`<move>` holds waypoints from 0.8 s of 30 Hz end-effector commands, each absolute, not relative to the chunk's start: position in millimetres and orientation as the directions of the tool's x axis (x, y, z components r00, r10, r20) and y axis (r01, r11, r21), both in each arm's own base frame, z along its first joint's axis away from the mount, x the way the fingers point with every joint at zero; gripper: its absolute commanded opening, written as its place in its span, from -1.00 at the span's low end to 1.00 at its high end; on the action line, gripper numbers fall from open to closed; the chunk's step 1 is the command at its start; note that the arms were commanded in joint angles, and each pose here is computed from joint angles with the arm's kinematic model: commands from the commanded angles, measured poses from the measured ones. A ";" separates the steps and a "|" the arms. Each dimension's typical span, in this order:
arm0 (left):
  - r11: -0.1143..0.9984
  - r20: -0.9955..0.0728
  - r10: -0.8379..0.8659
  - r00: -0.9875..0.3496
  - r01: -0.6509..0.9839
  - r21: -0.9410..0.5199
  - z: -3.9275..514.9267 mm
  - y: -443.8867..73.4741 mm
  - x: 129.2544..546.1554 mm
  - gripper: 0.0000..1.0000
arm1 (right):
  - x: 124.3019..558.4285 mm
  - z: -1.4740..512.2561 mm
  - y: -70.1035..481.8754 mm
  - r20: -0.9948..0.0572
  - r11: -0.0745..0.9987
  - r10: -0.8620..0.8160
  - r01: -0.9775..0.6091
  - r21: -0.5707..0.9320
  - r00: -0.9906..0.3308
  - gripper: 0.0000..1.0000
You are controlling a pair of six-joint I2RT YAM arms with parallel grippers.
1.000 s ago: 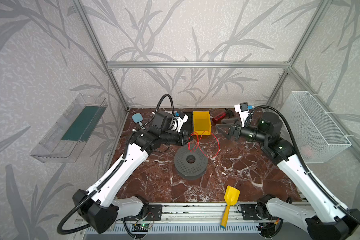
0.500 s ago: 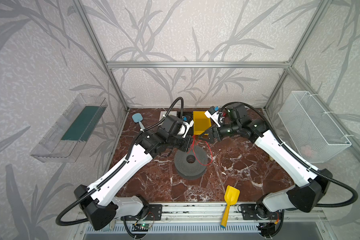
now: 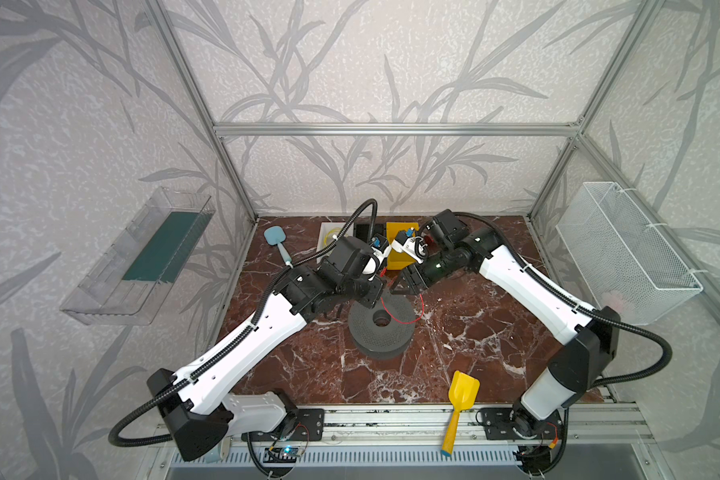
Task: Wrap the cables
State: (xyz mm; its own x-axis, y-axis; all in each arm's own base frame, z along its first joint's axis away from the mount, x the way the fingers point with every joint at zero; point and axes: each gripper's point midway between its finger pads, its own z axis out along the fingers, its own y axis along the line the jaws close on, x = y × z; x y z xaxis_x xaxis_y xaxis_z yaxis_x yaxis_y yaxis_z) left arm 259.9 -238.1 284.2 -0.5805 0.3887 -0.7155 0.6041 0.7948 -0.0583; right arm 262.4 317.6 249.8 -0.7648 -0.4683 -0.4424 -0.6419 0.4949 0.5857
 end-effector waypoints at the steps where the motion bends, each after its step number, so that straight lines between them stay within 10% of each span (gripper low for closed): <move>1: 0.791 -0.728 0.414 -0.546 0.612 -0.010 287.6 -230.9 257.4 -1.00 | 255.4 254.8 315.5 -0.418 0.488 -0.492 -0.639 0.594 -0.764 0.06; 8: 0.773 -0.718 0.415 -0.559 0.633 -0.046 281.6 -238.1 253.0 -1.00 | 263.8 250.4 321.1 -0.437 0.492 -0.480 -0.646 0.584 -0.761 -0.99; 12: 0.732 -0.718 0.373 -0.588 0.662 -0.162 278.6 -257.7 245.3 -0.98 | 270.5 265.9 318.3 -0.518 0.506 -0.423 -0.668 0.545 -0.743 -1.00; 19: 0.685 -0.687 0.322 -0.651 0.662 -0.306 274.0 -269.2 230.3 -0.10 | 257.8 278.5 306.6 -0.560 0.477 -0.403 -0.688 0.547 -0.724 -1.00; 24: 0.678 -0.673 0.253 -0.695 0.624 -0.389 279.4 -253.5 225.6 0.15 | 230.6 265.6 295.3 -0.523 0.437 -0.466 -0.700 0.566 -0.714 -1.00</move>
